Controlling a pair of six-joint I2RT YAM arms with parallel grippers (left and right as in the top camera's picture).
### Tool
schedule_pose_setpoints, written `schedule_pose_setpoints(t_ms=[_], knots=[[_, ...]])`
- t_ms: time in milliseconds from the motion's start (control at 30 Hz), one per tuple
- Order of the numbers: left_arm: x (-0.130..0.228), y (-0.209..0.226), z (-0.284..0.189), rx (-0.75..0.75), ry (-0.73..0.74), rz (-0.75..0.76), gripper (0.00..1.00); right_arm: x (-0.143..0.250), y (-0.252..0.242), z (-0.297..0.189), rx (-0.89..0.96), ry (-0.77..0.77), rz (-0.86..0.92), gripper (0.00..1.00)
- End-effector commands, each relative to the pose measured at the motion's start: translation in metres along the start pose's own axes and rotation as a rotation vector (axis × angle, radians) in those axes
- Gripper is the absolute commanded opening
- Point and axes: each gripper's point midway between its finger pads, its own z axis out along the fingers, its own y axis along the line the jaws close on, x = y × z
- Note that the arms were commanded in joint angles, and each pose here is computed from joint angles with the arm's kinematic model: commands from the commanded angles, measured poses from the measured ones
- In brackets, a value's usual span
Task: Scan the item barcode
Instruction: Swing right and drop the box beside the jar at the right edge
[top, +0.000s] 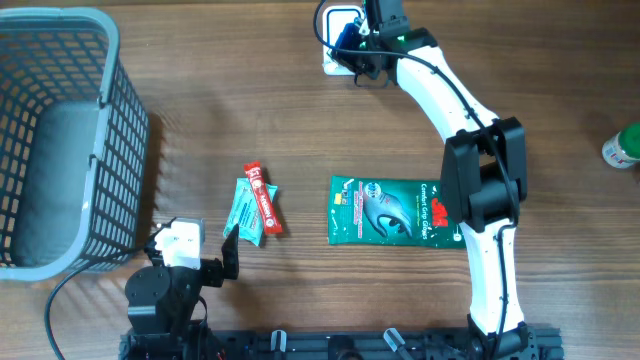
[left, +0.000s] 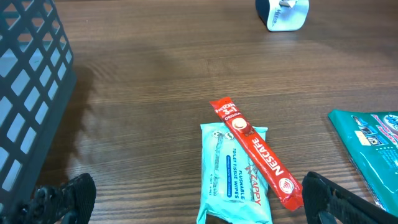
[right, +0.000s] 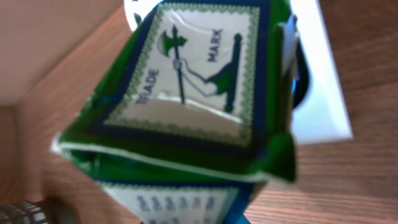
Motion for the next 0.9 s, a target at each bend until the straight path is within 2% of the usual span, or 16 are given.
schedule_pose_setpoints(t_ms=[0, 133, 233, 400, 533, 667, 700, 767, 800, 867], knots=[[0.002, 0.002, 0.001, -0.009, 0.001, -0.012, 1.00, -0.002, 0.000, 0.000, 0.016, -0.009, -0.064, 0.05], [0.002, 0.002, 0.001, -0.009, 0.001, -0.011, 1.00, 0.003, -0.013, -0.023, 0.081, 0.076, -0.159, 0.05], [0.002, 0.002, 0.001, -0.009, 0.001, -0.012, 1.00, -0.001, -0.047, -0.053, 0.160, 0.141, -0.161, 0.05], [0.002, 0.002, 0.001, -0.009, 0.001, -0.012, 1.00, -0.046, -0.151, -0.105, 0.277, 0.144, -0.001, 0.05], [0.002, 0.002, 0.001, -0.009, 0.001, -0.012, 1.00, -0.094, -0.265, -0.166, 0.455, 0.015, 0.170, 0.06], [0.002, 0.002, 0.001, -0.009, 0.001, -0.012, 1.00, -0.107, -0.357, -0.216, 0.556, -0.050, 0.334, 0.09], [0.002, 0.002, 0.001, -0.009, 0.001, -0.012, 1.00, -0.108, -0.372, -0.227, 0.564, -0.058, 0.349, 0.20], [0.002, 0.002, 0.001, -0.009, 0.001, -0.011, 1.00, -0.107, -0.392, -0.250, 0.579, -0.060, 0.345, 0.77], [0.002, 0.002, 0.001, -0.009, 0.001, -0.012, 1.00, -0.106, -0.396, -0.258, 0.584, -0.059, 0.339, 1.00], [0.002, 0.002, 0.001, -0.009, 0.001, -0.012, 1.00, -0.104, -0.398, -0.273, 0.589, -0.056, 0.328, 0.99]])
